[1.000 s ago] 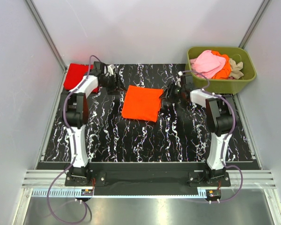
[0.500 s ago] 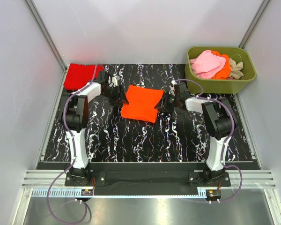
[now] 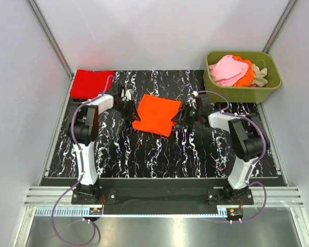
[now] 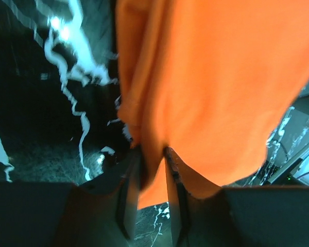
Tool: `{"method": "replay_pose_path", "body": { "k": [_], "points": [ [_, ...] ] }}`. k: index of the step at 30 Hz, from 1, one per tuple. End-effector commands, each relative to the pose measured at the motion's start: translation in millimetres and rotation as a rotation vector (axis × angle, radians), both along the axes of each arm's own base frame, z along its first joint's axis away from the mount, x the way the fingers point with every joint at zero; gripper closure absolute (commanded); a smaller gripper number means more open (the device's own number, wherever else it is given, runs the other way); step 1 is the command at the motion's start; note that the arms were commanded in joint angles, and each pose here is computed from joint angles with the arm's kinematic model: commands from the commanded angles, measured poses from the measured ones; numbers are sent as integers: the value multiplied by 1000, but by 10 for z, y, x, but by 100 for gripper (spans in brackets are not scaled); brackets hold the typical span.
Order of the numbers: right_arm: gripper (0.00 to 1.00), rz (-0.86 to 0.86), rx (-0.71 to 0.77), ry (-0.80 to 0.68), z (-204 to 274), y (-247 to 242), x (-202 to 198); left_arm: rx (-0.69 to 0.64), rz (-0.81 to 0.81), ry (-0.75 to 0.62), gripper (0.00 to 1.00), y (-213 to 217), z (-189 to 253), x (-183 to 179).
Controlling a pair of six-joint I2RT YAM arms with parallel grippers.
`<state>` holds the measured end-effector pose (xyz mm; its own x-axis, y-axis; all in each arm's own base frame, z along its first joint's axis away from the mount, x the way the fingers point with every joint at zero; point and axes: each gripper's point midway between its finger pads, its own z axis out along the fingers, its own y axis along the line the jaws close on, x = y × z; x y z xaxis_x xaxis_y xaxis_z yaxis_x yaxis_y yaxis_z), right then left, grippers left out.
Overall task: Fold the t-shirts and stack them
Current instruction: Neatly place the folded tshirt to the corner
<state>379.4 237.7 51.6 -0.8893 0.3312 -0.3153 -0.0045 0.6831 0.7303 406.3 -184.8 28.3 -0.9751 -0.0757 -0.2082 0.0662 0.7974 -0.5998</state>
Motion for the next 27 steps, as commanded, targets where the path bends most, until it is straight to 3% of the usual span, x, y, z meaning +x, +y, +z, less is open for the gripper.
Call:
{"method": "replay_pose_path", "body": {
  "k": [1, 7, 27],
  "points": [
    [48, -53, 8, -8, 197, -7, -86, 25, 30, -15, 70, 16, 119, -88],
    [53, -68, 7, 18, 146, 94, -218, 26, 37, -29, 70, -24, 243, -217],
    [53, -112, -2, 72, -77, 227, -238, 34, 23, -10, 71, -76, 184, -358]
  ]
}}
